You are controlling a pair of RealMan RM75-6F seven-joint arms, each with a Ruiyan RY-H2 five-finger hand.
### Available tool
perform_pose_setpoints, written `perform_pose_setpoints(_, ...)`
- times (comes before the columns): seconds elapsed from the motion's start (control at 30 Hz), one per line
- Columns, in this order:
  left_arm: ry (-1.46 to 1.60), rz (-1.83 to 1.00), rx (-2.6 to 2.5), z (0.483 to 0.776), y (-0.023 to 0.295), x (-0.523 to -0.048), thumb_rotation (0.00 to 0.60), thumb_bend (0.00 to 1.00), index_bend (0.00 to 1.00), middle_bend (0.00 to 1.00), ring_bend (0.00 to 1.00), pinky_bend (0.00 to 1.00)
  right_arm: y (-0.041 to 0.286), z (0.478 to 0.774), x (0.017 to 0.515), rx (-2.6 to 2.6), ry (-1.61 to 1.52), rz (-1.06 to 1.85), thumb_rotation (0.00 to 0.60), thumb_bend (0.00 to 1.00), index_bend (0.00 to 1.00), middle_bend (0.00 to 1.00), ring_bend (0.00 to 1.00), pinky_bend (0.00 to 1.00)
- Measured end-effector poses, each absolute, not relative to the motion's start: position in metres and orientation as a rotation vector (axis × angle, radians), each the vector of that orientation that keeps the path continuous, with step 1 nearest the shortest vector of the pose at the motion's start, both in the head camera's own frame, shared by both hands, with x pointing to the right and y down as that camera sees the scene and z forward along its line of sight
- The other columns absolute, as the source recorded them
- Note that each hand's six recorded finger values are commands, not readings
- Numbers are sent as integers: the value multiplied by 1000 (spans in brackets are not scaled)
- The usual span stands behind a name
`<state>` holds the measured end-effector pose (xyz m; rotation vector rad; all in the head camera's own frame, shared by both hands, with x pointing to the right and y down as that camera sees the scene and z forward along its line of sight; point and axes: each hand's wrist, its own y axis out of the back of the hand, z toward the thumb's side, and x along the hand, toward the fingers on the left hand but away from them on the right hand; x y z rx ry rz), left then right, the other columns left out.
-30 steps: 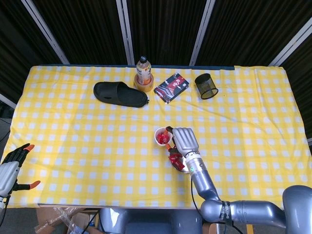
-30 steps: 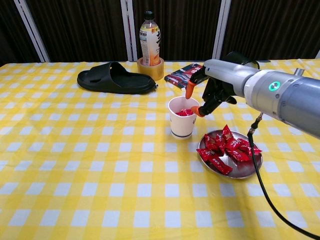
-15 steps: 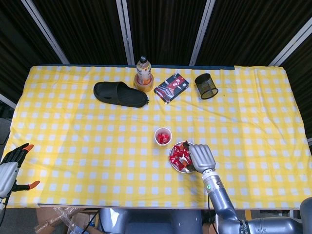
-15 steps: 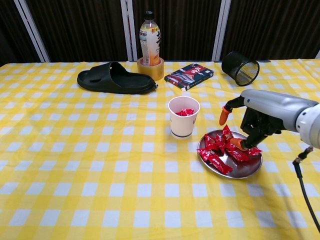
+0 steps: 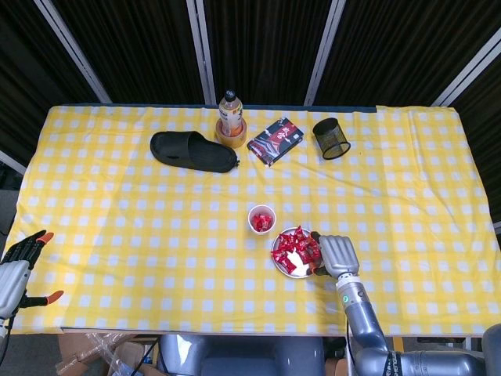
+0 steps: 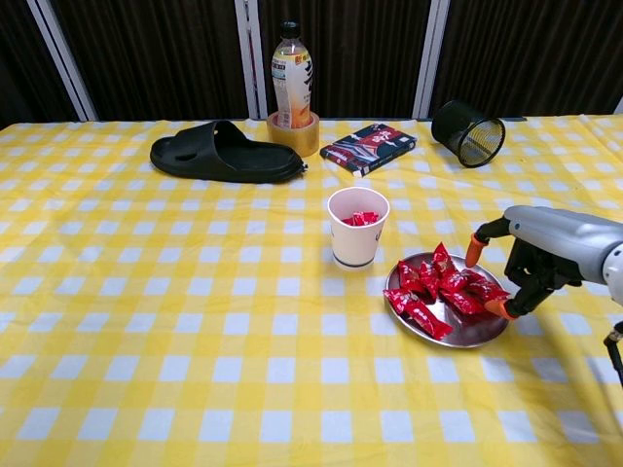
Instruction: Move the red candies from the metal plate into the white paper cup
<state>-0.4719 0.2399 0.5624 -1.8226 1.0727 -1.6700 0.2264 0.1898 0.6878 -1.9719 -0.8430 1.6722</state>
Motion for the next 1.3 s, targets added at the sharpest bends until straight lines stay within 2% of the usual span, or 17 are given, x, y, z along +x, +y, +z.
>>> perform_pose_setpoints(0.27, 1070, -1673, -1822, 563, 240, -472, 600, 45, 0, 0, 0, 0, 189, 701, 239, -1948, -863, 1725, 600, 328, 348, 929, 899, 845)
perform_pose_setpoints(0.43, 1069, -1676, -1821, 563, 240, -472, 600, 45, 0, 0, 0, 0, 191, 706, 244, -1948, -877, 1743, 600, 328, 383, 929, 899, 843)
perform_pose_setpoints(1.0, 1070, -1687, -1817, 564, 240, -473, 600, 45, 0, 0, 0, 0, 187, 705, 233, -1988, -924, 1704, 600, 328, 405, 929, 899, 844)
perform_pose_setpoints(1.3, 1068, -1689, -1819, 564, 240, -473, 600, 46, 0, 0, 0, 0, 190, 712, 235, -1996, -919, 1729, 600, 349, 485, 929, 899, 844)
